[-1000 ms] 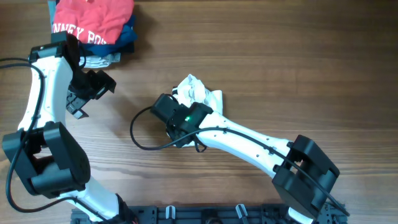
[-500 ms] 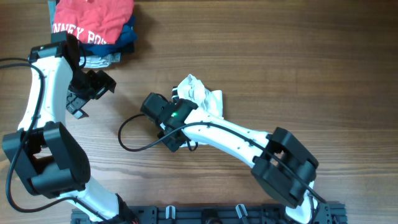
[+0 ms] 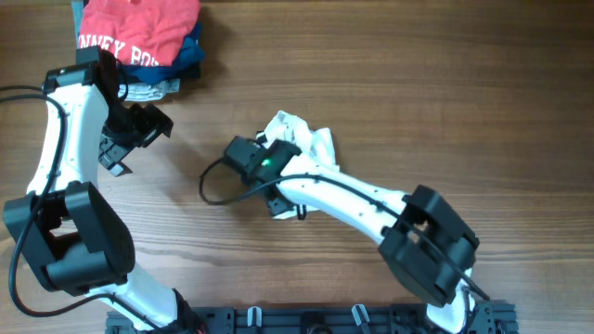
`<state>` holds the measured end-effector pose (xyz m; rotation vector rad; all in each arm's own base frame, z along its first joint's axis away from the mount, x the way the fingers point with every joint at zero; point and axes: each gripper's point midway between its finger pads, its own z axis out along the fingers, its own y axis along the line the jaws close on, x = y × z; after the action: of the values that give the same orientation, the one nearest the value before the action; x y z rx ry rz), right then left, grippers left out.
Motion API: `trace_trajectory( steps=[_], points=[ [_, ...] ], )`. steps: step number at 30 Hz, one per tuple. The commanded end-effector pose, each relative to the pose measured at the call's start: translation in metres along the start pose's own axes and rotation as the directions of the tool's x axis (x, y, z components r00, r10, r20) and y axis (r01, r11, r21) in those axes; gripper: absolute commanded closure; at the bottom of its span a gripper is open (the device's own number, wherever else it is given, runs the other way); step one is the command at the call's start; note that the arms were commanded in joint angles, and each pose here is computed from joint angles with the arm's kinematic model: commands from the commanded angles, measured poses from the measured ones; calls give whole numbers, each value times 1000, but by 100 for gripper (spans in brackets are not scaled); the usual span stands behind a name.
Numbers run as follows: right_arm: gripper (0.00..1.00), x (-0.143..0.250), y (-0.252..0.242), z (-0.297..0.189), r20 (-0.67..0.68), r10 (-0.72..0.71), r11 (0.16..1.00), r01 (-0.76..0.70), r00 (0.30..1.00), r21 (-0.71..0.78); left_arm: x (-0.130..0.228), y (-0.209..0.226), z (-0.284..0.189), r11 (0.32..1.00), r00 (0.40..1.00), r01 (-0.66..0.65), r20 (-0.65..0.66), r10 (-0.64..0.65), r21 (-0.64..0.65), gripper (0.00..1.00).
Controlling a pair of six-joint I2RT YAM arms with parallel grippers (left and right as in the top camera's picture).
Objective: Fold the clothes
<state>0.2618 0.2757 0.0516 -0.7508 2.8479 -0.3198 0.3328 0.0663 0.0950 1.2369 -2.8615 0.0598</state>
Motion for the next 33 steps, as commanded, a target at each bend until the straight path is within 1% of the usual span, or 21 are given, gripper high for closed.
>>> trace_trajectory(
  steps=[1,4,7,10,12,15,16,17,19,21,24,25,26,27,28,29,32,33],
  points=[
    [96,-10,-38,-30,74,158,987,-160,985,31,0,2,2,1000,1000,4,1,-4,-7,0],
    [96,-7,-64,-40,68,226,973,-229,972,36,0,2,2,1000,1000,4,1,-4,-7,0],
    [96,-6,-87,-36,52,270,960,-273,961,68,0,2,2,1000,1000,4,1,-4,-7,0],
    [96,-3,-98,-33,29,298,951,-299,954,80,0,2,2,1000,1000,4,0,-4,-8,0],
    [96,8,-100,-31,-7,313,945,-311,950,102,0,2,2,1000,1000,4,1,-4,-7,0],
    [90,31,-104,-19,-70,348,930,-335,935,150,0,2,2,1000,1000,4,1,-4,-7,0],
    [88,35,-109,-16,-71,362,922,-346,929,172,0,2,2,1000,1000,4,1,-4,-7,0],
    [90,40,-120,-11,-73,393,905,-371,917,209,0,2,2,1000,1000,4,0,-4,-8,0],
    [96,46,-136,-1,-89,450,878,-421,889,228,1,3,2,1000,1000,4,-3,-4,-10,0],
    [96,48,-149,6,-117,501,856,-471,858,214,2,3,2,1000,1000,4,-6,-4,-12,0],
    [96,42,-151,-2,-103,513,853,-493,852,170,1,3,2,1000,1000,4,-5,-4,-12,0],
    [88,37,-147,-12,-95,489,871,-479,867,112,1,3,2,1000,1000,4,-5,-4,-11,0],
    [80,25,-134,-31,-80,436,899,-438,897,-19,1,3,2,1000,1000,4,-5,-4,-11,0],
    [64,14,-117,-46,-51,343,924,-347,938,-163,1,3,2,1000,1000,4,-5,-4,-11,0],
    [44,6,-101,-59,-17,275,920,-268,961,-287,1,3,2,1000,1000,5,-4,-5,-11,0],
    [38,1,-85,-70,19,206,903,-183,978,-390,1,3,2,1000,1000,4,-3,-5,-10,0],
    [37,6,-83,-60,7,161,917,-147,987,-370,1,3,2,1000,1000,4,-3,-5,-9,0],
    [37,8,-78,-55,12,116,921,-103,993,-377,1,3,2,1000,1000,4,-3,-5,-9,0]
  ],
)
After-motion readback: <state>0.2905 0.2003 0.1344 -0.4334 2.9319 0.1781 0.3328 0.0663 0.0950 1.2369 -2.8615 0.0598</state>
